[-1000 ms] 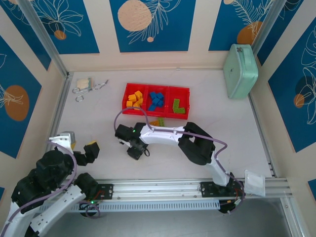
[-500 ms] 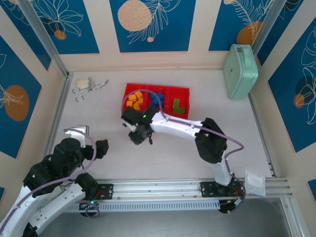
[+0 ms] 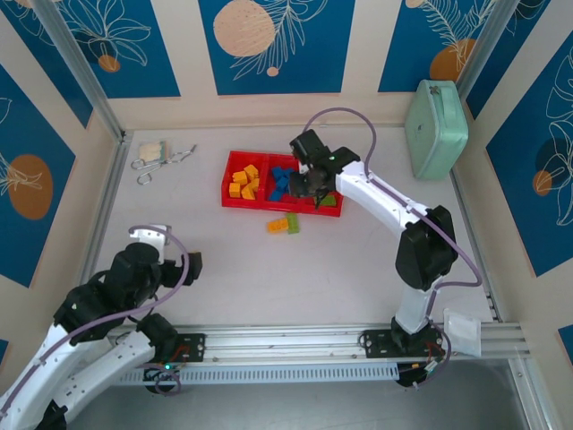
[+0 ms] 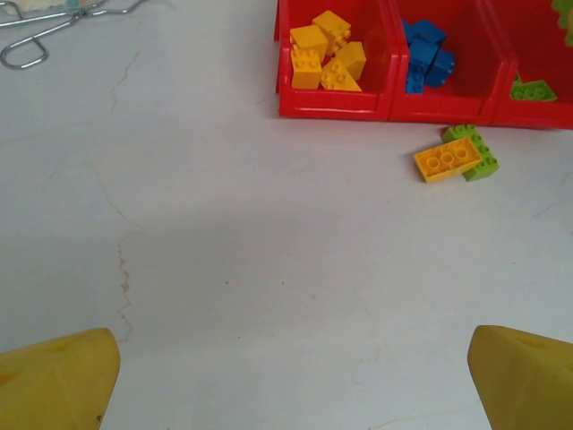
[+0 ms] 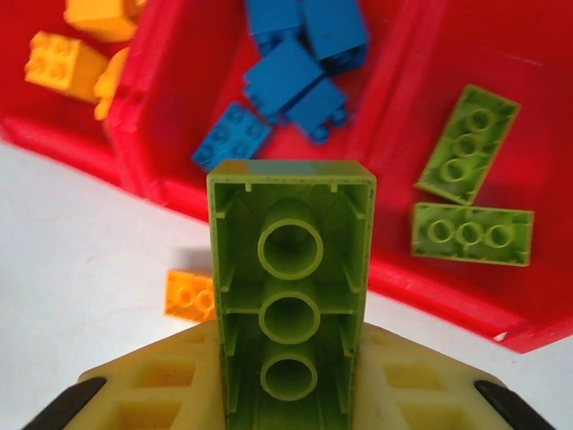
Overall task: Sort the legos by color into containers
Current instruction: Place the lego in the container.
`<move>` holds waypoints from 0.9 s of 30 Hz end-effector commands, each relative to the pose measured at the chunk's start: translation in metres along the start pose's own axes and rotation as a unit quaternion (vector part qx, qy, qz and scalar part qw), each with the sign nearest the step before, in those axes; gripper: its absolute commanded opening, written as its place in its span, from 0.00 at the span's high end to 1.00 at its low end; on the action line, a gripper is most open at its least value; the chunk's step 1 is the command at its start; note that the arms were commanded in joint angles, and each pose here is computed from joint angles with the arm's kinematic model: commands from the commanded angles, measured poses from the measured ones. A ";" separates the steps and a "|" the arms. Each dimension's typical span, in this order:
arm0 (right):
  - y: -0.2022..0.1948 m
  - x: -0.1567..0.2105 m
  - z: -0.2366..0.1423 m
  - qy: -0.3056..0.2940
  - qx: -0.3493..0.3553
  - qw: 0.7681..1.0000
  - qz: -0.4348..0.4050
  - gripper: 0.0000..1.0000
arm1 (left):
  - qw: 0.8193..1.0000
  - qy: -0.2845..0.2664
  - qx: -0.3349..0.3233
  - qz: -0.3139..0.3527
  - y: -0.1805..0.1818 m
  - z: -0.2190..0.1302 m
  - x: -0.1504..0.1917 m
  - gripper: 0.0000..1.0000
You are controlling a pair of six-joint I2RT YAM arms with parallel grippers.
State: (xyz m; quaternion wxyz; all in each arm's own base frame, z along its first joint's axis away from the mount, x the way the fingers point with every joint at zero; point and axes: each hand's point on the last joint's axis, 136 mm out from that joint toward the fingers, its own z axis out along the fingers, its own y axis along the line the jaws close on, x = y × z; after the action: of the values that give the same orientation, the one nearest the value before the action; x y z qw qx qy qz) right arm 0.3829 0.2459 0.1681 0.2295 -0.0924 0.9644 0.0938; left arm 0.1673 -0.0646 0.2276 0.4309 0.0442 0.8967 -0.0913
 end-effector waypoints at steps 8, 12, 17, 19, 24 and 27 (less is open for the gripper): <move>-0.036 -0.045 0.041 0.006 0.030 0.999 0.033 0.69 | 1.000 -0.001 -0.021 -0.006 0.006 0.003 -0.002 0.01; -0.049 -0.058 0.057 0.006 0.037 0.998 0.049 0.68 | 1.000 -0.006 -0.024 -0.010 0.009 0.002 -0.003 0.01; -0.067 -0.061 0.074 0.019 0.046 0.997 0.066 0.68 | 0.999 -0.008 -0.030 -0.014 0.011 0.001 -0.003 0.01; -0.073 -0.060 0.079 0.023 0.049 0.996 0.072 0.66 | 0.999 -0.009 -0.031 -0.017 0.012 0.001 -0.003 0.01; -0.082 -0.059 0.087 0.027 0.046 0.995 0.086 0.63 | 0.999 -0.010 -0.033 -0.021 0.014 0.001 -0.004 0.00; -0.086 -0.056 0.091 0.034 0.045 0.994 0.092 0.61 | 0.999 -0.008 -0.035 -0.022 0.014 0.003 -0.003 0.01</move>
State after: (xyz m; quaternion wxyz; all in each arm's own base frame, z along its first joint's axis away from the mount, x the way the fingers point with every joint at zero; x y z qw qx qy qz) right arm 0.4917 0.1863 0.1097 0.2069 0.0021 0.9768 0.0547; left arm 0.1722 -0.0536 0.2270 0.4335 0.0164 0.8982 -0.0716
